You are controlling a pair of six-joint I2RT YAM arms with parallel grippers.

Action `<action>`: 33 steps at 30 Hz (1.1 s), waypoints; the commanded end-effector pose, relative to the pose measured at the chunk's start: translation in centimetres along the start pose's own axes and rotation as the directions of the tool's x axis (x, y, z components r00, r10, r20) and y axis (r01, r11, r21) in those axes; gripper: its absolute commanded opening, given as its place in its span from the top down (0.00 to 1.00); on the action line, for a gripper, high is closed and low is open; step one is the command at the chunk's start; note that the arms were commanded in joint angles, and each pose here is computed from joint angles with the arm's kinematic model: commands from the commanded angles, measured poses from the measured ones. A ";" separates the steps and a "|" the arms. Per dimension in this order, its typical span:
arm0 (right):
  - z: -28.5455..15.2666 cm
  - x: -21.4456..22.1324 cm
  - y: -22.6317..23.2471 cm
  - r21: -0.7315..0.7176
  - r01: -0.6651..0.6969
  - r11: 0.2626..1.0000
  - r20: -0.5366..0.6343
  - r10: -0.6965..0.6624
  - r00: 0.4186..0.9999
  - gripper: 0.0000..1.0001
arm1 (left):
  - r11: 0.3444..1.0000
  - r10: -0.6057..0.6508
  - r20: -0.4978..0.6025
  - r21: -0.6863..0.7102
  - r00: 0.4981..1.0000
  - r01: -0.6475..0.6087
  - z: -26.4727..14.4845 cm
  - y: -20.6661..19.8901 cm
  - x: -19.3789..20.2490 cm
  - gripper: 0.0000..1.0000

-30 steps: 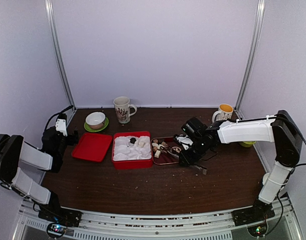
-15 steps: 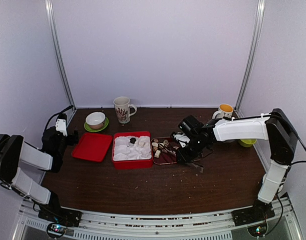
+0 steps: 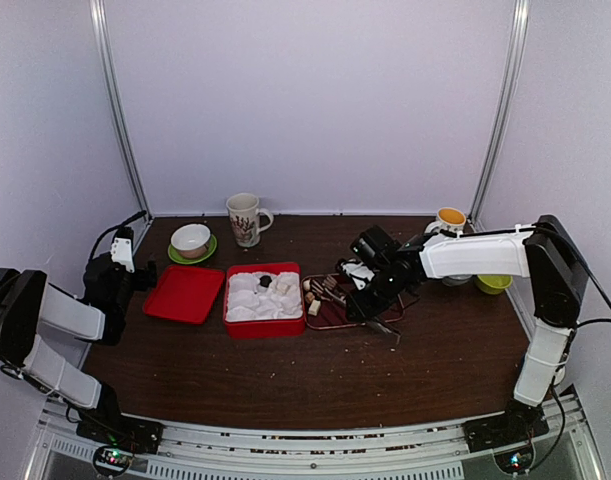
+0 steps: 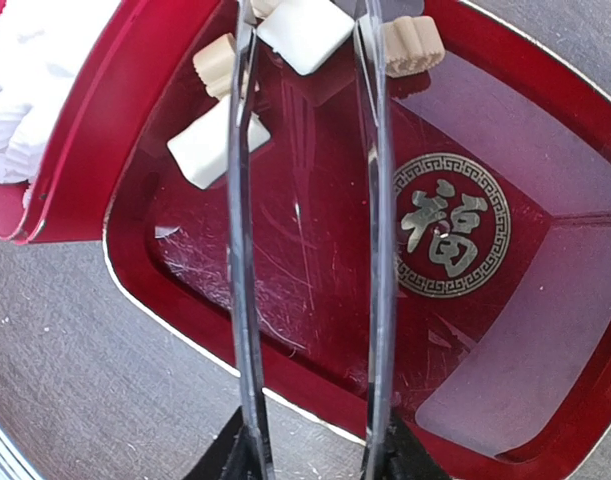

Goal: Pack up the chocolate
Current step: Pick up the fake chocolate from the plate, then place the fake chocolate in the empty pocket of the box.

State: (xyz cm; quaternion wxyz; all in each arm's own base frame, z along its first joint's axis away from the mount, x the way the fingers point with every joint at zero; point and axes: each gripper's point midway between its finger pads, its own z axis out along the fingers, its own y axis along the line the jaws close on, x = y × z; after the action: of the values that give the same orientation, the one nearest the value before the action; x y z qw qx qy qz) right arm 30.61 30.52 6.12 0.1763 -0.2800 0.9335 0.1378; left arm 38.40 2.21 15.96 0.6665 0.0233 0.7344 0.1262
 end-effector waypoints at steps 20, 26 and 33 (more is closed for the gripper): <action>-4.2 -1.3 0.3 0.008 0.025 1.000 0.136 -0.026 0.990 0.70 | 1.000 0.000 0.035 -0.004 0.999 0.000 0.0 0.3 -0.8 0.02; -5.4 -2.6 2.4 -0.084 0.076 0.993 0.198 -0.058 0.978 0.70 | 1.000 0.001 0.035 -0.003 0.999 -0.001 -0.1 0.2 -0.8 0.02; -7.1 -5.1 5.4 -0.157 0.138 0.978 0.287 -0.089 0.954 0.70 | 1.000 0.001 0.033 -0.004 0.999 -0.001 -0.1 0.3 -0.7 0.02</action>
State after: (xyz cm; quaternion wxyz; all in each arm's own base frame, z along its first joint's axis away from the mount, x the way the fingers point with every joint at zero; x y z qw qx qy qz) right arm 29.36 31.94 11.17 0.2389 -0.3065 0.9001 0.1970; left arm 38.40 2.21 15.96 0.6665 0.0233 0.7344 0.1262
